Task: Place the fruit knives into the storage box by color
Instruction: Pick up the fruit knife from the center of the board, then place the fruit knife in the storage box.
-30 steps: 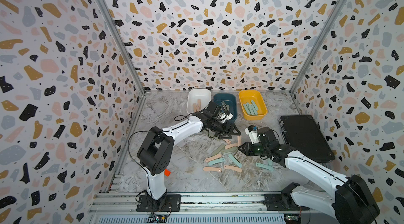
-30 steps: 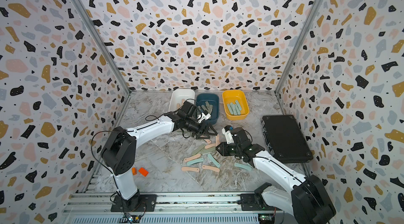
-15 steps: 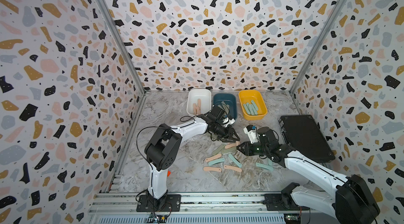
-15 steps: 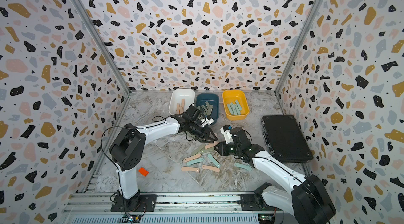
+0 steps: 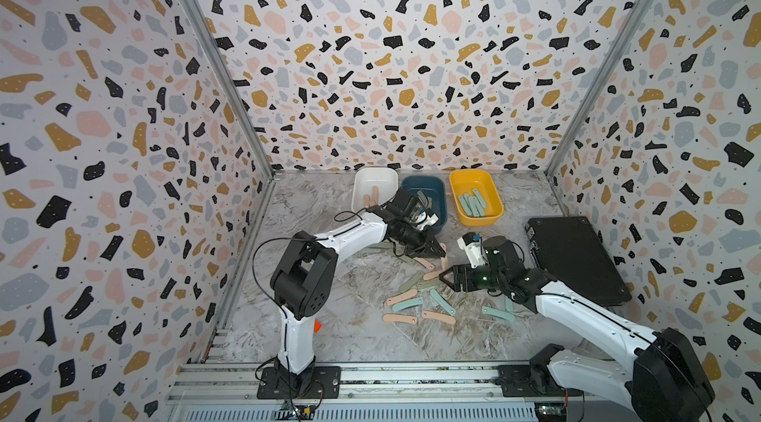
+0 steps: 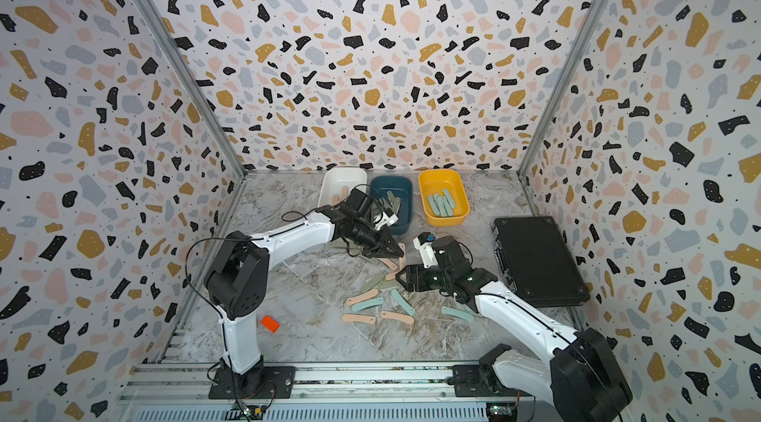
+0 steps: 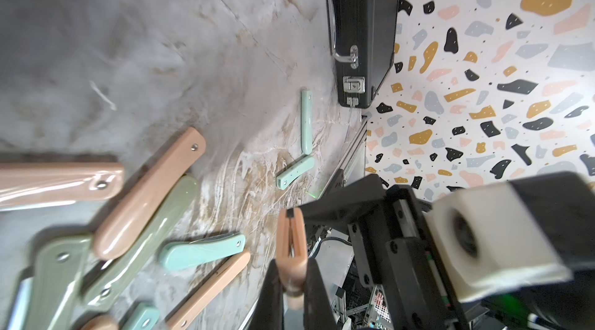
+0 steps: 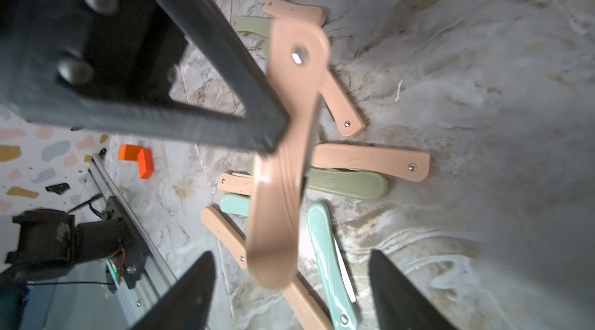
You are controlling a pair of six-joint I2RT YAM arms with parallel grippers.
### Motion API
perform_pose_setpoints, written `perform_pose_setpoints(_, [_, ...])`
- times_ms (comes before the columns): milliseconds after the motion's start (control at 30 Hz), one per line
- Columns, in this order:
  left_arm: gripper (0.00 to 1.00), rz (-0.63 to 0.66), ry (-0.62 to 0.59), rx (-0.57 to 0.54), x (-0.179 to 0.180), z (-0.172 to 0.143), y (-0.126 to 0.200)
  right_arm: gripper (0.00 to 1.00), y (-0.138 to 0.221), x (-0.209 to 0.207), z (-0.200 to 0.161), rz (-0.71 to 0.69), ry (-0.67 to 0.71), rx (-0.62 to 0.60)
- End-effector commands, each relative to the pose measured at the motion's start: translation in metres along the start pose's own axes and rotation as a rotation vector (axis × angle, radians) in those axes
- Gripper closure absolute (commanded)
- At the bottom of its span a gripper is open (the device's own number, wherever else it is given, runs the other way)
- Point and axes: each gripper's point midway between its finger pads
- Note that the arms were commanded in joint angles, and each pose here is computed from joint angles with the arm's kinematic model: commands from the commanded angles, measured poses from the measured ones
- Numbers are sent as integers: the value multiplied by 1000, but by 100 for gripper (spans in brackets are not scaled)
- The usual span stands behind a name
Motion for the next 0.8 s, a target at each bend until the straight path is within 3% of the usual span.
perform_pose_setpoints(0, [100,108,15,-91,28,40,56,6,-5,-15,-5,-82,36,32])
perform_pose_setpoints(100, [100,367,35,-138,71,66,110,0,-14,-24,-3,-124,60,65])
perform_pose_setpoints(300, [100,657,132,-204,141,113,176,0,-24,-38,-6,-207,67,163])
perform_pose_setpoints(567, [100,691,85,-327,172,167,180,0,-23,-40,-14,-193,61,150])
perform_pose_setpoints(767, [98,625,-15,-417,178,204,168,0,-20,-36,-12,-180,62,134])
Point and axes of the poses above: each gripper's point midway between its finger pads, its own y axis back along the fingers, its own x axis along the line the jaws close on, z = x × y, and after that the axes turned 1 degree about -y, right-handed
